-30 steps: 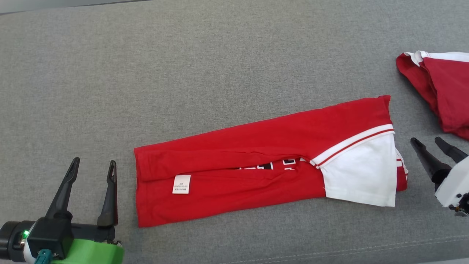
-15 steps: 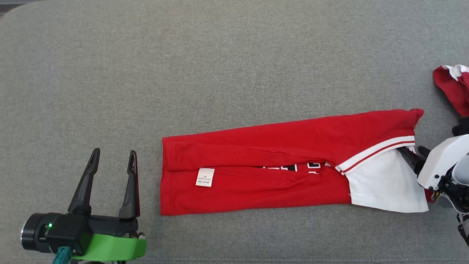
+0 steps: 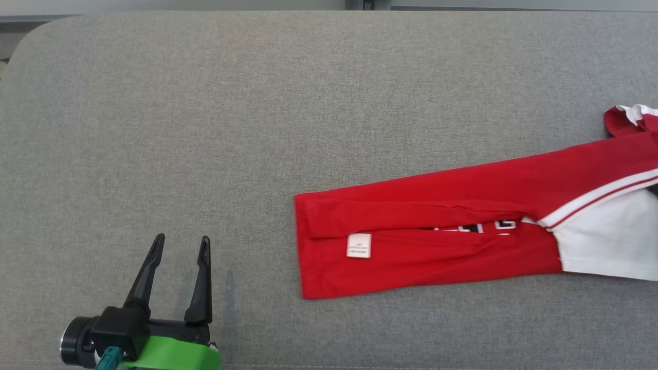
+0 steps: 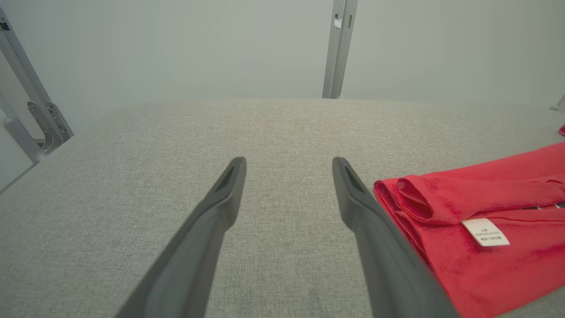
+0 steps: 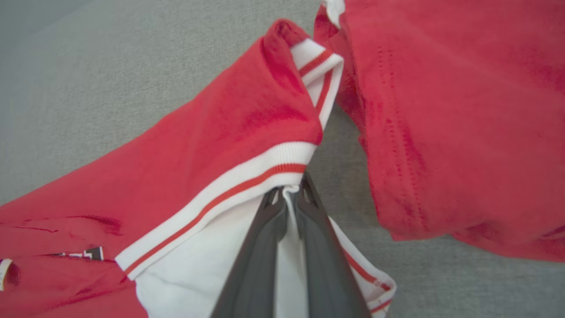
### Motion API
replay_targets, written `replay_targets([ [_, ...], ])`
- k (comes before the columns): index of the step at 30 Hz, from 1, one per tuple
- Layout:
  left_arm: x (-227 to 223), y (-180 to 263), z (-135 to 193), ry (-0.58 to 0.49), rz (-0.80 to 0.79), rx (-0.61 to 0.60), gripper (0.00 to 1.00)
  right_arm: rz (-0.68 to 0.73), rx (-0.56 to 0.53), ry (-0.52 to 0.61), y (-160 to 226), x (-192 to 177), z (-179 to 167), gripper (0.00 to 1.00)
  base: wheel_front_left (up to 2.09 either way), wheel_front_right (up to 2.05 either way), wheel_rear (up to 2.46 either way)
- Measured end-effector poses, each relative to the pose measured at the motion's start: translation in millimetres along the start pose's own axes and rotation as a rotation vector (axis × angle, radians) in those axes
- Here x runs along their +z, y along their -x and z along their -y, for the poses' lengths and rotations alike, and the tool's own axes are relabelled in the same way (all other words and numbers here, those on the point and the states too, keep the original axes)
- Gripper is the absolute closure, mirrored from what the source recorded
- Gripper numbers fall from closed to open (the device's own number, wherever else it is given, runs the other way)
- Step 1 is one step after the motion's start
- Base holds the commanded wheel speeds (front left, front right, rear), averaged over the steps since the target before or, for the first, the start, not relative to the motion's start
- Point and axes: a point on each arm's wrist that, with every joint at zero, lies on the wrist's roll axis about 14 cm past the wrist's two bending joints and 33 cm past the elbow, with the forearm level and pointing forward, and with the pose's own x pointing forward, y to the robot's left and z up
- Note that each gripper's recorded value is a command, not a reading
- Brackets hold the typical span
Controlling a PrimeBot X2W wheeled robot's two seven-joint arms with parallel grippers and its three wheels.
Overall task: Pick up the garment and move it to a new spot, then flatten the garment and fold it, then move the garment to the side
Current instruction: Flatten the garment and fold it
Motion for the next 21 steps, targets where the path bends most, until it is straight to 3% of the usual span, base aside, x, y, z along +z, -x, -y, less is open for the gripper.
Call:
replay_targets([
  [5,-4.7,3.8,2.3,0.009,-0.014,-0.006,0.0,0.013,-0.102,-0.008,25.2,11.2,39.5,1.0,0.0,0.0,0.0],
  [9,-7.1,11.7,3.4,0.019,-0.021,-0.001,0.0,0.023,-0.051,-0.011,39.2,15.4,23.7,1.0,0.0,0.0,0.0],
  [15,-4.5,15.0,7.1,0.013,-0.012,-0.008,0.0,0.074,0.233,0.082,50.9,25.1,-79.6,1.0,0.0,0.0,0.0],
  [17,-7.1,12.2,11.7,0.01,-0.02,-0.021,0.0,0.05,0.35,0.108,50.1,12.4,-124.9,1.0,0.0,0.0,0.0],
  [21,-9.2,0.1,24.7,-0.001,-0.023,-0.067,0.0,-0.015,0.475,0.188,43.2,-22.5,-188.9,1.0,0.0,0.0,0.0],
])
